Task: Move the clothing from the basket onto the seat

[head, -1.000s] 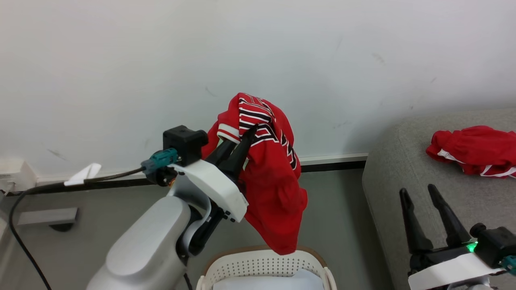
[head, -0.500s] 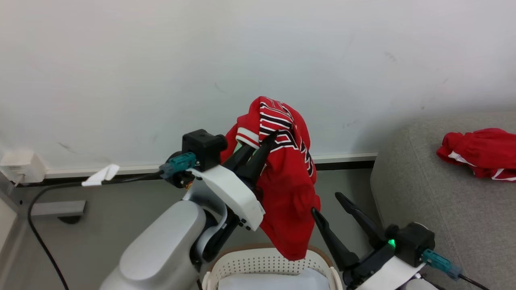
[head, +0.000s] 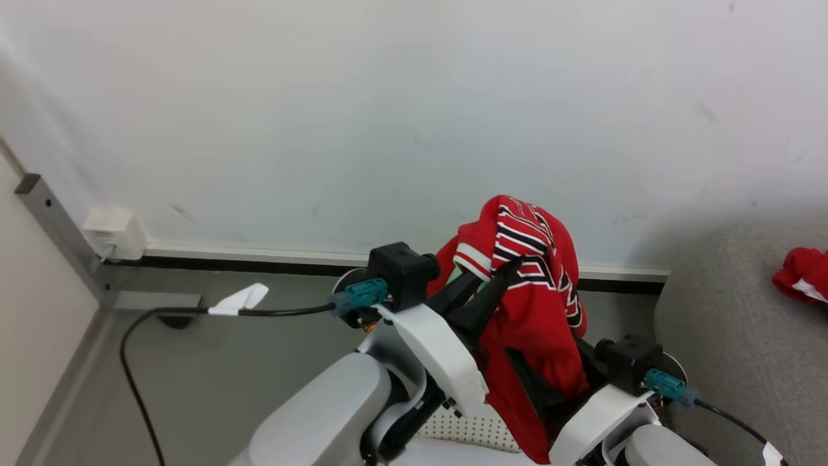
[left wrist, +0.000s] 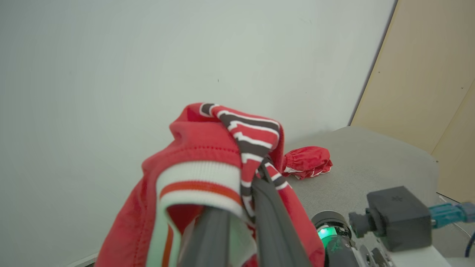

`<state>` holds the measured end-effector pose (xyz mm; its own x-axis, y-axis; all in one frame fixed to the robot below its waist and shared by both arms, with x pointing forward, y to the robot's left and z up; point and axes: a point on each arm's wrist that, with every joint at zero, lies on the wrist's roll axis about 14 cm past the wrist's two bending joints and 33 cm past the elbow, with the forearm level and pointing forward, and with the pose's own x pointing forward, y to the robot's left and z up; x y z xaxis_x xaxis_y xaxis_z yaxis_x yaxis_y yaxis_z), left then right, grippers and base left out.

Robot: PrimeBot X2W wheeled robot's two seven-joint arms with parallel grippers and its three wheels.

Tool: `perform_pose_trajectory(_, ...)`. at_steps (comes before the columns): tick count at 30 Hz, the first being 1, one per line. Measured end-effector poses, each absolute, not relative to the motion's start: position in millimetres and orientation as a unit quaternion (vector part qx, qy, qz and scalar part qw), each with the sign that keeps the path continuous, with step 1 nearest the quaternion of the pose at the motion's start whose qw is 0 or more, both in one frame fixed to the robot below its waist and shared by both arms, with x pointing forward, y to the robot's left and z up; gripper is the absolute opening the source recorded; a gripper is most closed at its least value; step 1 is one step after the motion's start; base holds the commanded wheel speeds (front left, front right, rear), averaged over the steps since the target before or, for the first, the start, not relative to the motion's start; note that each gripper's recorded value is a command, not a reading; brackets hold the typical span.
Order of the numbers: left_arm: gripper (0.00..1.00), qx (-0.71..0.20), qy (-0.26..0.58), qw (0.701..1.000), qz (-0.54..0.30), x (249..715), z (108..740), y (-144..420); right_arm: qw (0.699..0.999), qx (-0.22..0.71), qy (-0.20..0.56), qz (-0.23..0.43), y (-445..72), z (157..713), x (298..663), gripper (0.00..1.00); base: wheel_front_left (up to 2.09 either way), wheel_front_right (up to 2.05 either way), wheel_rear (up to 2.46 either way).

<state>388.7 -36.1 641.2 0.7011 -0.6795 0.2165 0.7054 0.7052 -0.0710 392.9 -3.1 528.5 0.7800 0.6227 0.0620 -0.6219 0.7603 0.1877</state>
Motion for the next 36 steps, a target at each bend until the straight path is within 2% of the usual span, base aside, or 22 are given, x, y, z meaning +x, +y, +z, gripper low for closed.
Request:
perform_pose_trajectory(5, 0.00, -0.081, -0.079, 0.919, -0.377, 378, 639, -33, 0.934, 0.098, 0.018, 0.344, 12, 523, 400, 1.00, 0.00, 0.00, 0.00)
perform_pose_trajectory(6, 0.00, -0.082, -0.078, 0.919, -0.376, 376, 640, -32, 0.933, 0.099, 0.019, 0.345, 14, 524, 401, 0.42, 0.00, 0.00, 0.00)
perform_pose_trajectory(7, 0.00, -0.085, -0.080, 0.920, -0.374, 376, 641, -30, 0.932, 0.100, 0.020, 0.347, 16, 524, 403, 0.04, 0.00, 0.00, 0.00)
perform_pose_trajectory(8, 0.00, -0.085, -0.081, 0.921, -0.371, 376, 642, -28, 0.932, 0.103, 0.020, 0.347, 18, 525, 404, 0.00, 0.00, 0.00, 0.00)
perform_pose_trajectory(18, 0.00, -0.085, -0.073, 0.930, -0.350, 383, 634, -15, 0.933, 0.122, 0.006, 0.338, 13, 536, 409, 0.00, 0.00, 0.00, 0.00)
perform_pose_trajectory(26, 0.00, -0.084, -0.055, 0.924, -0.368, 378, 619, -29, 0.947, 0.158, -0.045, 0.277, -34, 560, 416, 0.00, 0.00, 0.00, 0.00)
perform_pose_trajectory(27, 0.04, -0.084, -0.054, 0.923, -0.372, 377, 618, -32, 0.950, 0.156, -0.052, 0.267, -43, 562, 416, 0.00, 0.00, 0.00, 0.00)
perform_pose_trajectory(28, 0.28, -0.084, -0.053, 0.922, -0.375, 376, 616, -35, 0.952, 0.155, -0.059, 0.258, -51, 565, 417, 0.00, 0.00, 0.00, 0.00)
perform_pose_trajectory(29, 0.41, -0.084, -0.052, 0.920, -0.379, 375, 615, -38, 0.954, 0.153, -0.066, 0.250, -58, 568, 417, 0.00, 0.00, 0.00, 0.00)
perform_pose_trajectory(30, 0.59, -0.084, -0.049, 0.918, -0.383, 374, 612, -41, 0.957, 0.141, -0.073, 0.242, -67, 569, 417, 0.00, 0.00, 0.00, 0.00)
perform_pose_trajectory(31, 1.00, -0.085, -0.045, 0.916, -0.388, 372, 609, -45, 0.960, 0.138, -0.079, 0.231, -77, 572, 417, 0.00, 0.00, 0.00, 0.00)
perform_pose_trajectory(36, 1.00, -0.089, -0.042, 0.902, -0.421, 365, 604, -66, 0.967, 0.134, -0.111, 0.183, -115, 586, 413, 0.00, 0.00, 0.00, 0.00)
